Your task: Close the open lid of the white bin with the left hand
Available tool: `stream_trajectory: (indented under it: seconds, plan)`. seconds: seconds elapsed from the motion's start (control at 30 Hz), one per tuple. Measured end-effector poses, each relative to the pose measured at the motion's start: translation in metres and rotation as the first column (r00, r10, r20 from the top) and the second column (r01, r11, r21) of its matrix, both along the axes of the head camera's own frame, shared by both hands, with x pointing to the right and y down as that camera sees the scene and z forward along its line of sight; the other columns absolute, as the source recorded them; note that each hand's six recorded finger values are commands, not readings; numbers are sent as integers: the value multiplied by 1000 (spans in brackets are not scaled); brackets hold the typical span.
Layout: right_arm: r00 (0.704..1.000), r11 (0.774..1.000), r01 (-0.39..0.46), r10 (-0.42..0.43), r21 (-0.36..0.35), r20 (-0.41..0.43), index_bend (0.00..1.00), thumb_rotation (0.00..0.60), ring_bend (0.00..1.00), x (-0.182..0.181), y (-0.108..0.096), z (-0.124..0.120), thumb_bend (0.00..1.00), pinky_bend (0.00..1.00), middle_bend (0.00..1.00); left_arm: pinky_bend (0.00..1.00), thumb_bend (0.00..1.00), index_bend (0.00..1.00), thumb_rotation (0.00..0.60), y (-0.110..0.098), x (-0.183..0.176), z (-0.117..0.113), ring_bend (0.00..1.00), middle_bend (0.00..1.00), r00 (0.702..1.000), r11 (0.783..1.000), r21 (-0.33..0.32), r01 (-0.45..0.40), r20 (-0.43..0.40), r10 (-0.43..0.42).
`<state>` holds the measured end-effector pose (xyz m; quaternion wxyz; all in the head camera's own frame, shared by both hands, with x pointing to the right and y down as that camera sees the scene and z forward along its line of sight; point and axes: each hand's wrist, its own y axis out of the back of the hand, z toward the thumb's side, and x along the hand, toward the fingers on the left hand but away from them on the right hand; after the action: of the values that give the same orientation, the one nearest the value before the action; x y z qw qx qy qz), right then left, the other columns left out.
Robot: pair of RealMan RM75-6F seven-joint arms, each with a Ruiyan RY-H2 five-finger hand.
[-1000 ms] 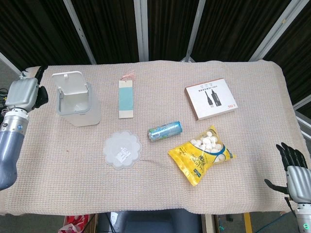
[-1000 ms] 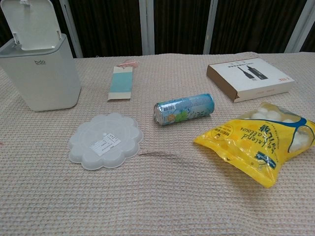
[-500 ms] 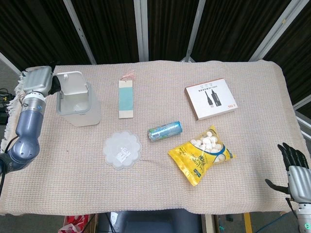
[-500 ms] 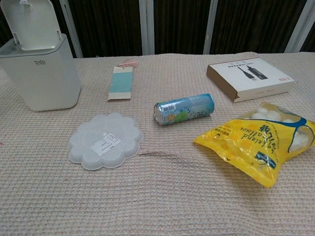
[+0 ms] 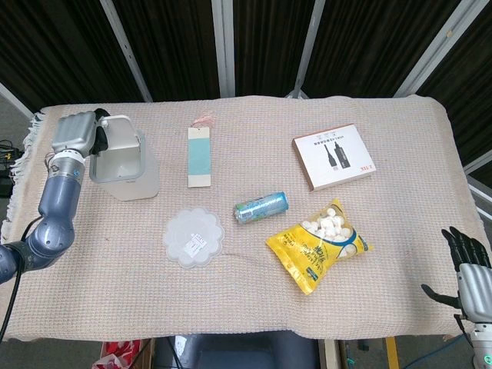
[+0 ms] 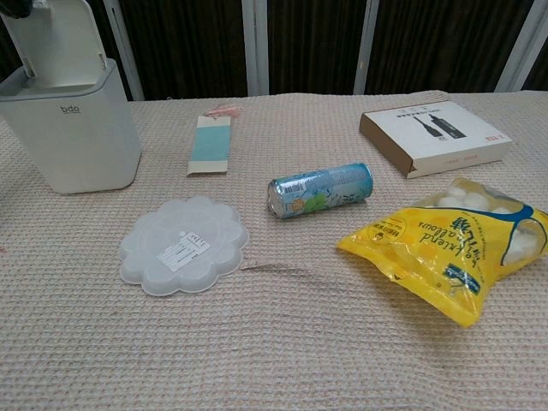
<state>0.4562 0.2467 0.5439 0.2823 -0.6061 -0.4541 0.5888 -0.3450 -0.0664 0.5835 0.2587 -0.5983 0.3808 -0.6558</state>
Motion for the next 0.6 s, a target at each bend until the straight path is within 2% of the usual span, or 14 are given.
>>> stream_trajectory:
  seconds: [0.6]
  plan:
    - [1000,1000,6,-6,0,-1,0,600,0,0,2,-2,152,0,0,1000,850,303,600,50,-7,-10,908,968,996,996,-51,-75,-46,73]
